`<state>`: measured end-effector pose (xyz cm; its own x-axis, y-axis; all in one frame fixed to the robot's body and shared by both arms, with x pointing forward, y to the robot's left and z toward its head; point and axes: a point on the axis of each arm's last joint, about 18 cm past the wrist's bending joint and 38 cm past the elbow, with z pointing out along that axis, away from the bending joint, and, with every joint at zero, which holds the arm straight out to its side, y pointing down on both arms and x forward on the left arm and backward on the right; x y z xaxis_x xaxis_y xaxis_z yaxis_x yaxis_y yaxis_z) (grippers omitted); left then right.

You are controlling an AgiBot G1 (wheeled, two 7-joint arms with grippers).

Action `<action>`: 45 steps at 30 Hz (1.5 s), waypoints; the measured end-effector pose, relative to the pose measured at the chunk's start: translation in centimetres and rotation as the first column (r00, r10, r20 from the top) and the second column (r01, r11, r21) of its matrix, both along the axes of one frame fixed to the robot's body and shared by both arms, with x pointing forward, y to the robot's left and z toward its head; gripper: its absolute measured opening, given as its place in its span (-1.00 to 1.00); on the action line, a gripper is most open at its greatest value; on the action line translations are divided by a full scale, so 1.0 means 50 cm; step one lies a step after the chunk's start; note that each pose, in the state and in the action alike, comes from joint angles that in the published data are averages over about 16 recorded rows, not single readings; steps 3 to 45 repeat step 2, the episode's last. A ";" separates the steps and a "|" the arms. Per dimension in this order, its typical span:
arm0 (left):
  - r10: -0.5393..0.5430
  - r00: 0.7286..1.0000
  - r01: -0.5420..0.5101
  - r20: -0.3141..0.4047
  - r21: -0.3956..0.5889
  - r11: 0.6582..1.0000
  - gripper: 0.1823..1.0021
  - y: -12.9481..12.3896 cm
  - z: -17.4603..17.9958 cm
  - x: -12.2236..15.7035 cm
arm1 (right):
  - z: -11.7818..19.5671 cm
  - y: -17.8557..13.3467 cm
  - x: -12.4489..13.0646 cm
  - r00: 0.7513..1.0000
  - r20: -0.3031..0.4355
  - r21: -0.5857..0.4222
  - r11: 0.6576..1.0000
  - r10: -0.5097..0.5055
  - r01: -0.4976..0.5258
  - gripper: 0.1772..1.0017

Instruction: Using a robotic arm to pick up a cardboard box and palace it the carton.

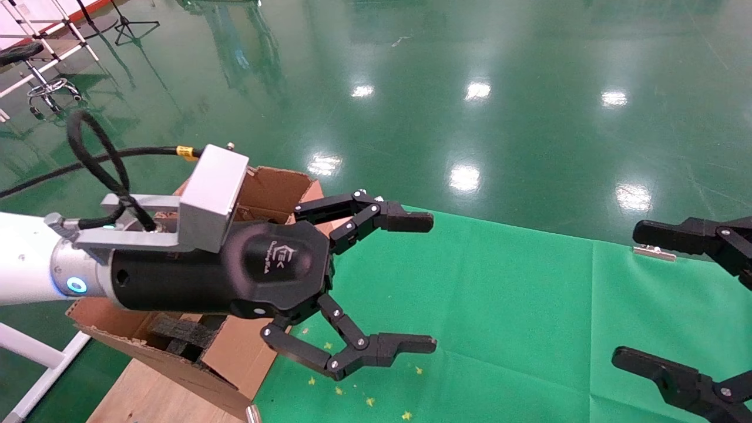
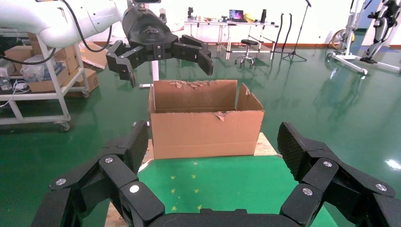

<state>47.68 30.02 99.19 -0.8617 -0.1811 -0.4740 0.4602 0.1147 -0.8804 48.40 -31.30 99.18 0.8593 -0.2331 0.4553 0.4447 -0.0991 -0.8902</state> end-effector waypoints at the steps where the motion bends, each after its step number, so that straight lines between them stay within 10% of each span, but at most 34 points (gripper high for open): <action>1: 0.000 1.000 0.000 0.000 0.000 1.000 1.00 0.000 0.000 0.000 | 0.000 0.000 0.000 1.000 0.000 0.000 1.000 0.000 0.000 1.00; 45: 0.000 1.000 0.000 0.000 0.000 1.000 1.00 0.000 0.000 0.000 | 0.000 0.000 0.000 1.000 0.000 0.000 1.000 0.000 0.000 1.00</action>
